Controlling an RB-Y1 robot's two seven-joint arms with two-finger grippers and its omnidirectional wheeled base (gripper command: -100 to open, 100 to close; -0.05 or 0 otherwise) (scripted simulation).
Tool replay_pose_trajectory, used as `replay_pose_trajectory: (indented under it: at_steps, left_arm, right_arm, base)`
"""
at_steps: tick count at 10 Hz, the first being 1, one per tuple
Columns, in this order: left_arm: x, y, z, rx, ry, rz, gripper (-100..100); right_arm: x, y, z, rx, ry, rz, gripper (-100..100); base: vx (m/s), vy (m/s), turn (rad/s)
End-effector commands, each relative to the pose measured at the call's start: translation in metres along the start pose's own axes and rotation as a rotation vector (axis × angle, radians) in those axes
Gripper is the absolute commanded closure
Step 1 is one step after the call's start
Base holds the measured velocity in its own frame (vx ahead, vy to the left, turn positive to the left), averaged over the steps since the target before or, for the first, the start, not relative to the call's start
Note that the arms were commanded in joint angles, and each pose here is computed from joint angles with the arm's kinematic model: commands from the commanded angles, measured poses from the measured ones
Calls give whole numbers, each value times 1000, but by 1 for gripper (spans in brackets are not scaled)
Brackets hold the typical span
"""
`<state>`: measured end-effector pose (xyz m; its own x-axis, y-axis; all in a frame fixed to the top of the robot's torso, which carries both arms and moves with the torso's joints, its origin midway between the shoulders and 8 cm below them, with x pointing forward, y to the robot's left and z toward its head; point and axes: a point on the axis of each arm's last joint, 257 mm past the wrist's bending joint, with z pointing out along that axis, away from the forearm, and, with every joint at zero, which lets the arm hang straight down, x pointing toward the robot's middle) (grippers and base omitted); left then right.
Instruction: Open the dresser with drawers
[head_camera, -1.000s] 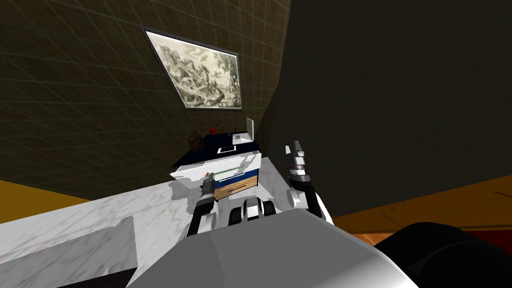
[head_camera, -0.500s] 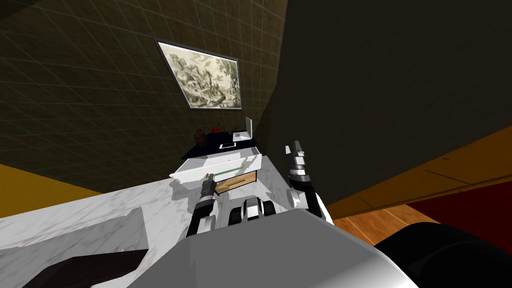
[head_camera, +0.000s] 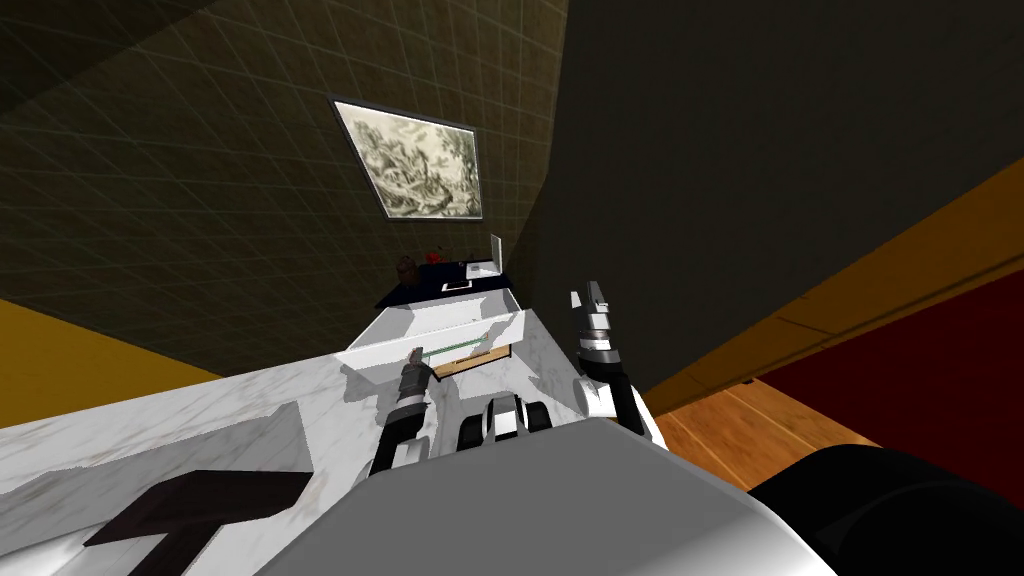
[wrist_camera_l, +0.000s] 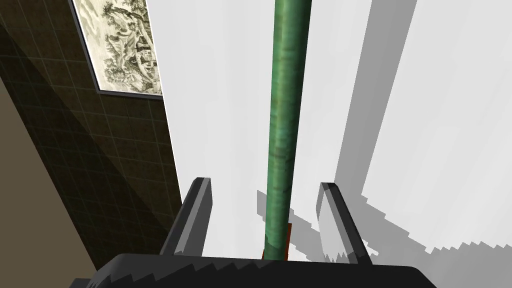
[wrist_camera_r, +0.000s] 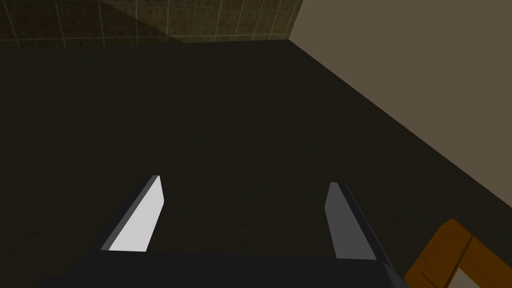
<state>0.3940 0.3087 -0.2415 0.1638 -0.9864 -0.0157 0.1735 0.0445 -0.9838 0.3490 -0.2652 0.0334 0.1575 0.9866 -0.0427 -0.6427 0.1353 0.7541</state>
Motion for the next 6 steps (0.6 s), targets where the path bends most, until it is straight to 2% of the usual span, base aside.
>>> replay_pose_trajectory:
  at_steps: [1, 6]
  left_arm:
    - [-3, -12, 0, -2, -4, -1, -100]
    - [-9, -40, -2, -2, -12, -3, -100]
  right_arm:
    - [0, 0, 0, 0, 0, 0, 0]
    - [0, 0, 0, 0, 0, 0, 0]
  base:
    - [31, 4, -14]
    - [20, 1, -16]
